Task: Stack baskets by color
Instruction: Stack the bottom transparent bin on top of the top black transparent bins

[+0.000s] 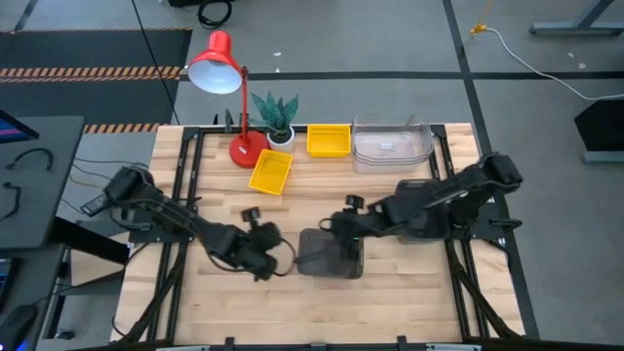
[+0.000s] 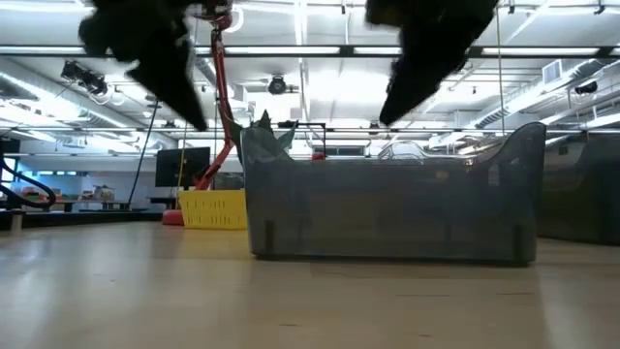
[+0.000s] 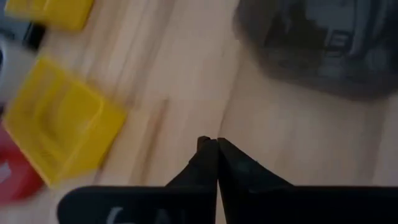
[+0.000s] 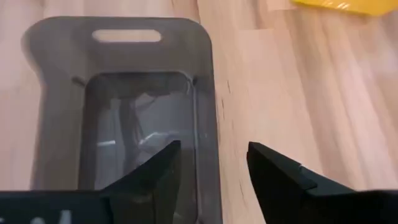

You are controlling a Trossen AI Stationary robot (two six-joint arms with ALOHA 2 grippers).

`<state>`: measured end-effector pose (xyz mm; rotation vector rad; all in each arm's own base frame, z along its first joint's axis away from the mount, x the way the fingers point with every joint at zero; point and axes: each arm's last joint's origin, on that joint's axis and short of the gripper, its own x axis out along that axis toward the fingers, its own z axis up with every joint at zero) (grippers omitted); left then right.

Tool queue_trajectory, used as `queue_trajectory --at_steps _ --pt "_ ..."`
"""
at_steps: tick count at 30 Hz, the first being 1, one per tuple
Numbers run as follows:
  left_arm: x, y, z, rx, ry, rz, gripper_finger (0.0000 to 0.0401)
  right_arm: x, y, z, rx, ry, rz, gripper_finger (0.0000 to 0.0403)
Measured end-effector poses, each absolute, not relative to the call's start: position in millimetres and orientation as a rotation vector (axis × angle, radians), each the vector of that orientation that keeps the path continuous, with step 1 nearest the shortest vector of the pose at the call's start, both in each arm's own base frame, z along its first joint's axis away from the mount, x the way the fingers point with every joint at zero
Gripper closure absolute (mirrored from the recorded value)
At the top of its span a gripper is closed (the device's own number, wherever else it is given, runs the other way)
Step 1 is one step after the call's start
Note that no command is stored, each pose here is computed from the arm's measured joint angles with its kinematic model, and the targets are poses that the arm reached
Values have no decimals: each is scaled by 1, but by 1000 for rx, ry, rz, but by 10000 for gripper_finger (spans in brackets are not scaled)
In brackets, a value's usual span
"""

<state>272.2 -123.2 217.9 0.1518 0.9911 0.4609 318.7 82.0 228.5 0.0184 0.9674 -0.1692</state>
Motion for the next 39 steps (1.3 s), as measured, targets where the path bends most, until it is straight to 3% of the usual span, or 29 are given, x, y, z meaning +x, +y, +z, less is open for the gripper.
queue_trajectory --at_steps 5,10,20,30,39 --pt "235 -113 186 42 930 535 395 344 67 211 60 1105 -147 208" --pt "220 -106 154 -27 867 535 376 358 57 197 69 1202 -152 234" --pt "223 -106 135 -83 685 439 390 359 52 185 66 1262 -168 391" --pt "230 -110 142 -38 613 395 380 346 55 195 191 1300 -293 396" --pt "230 -111 142 -37 613 388 388 283 43 257 304 1139 -566 399"
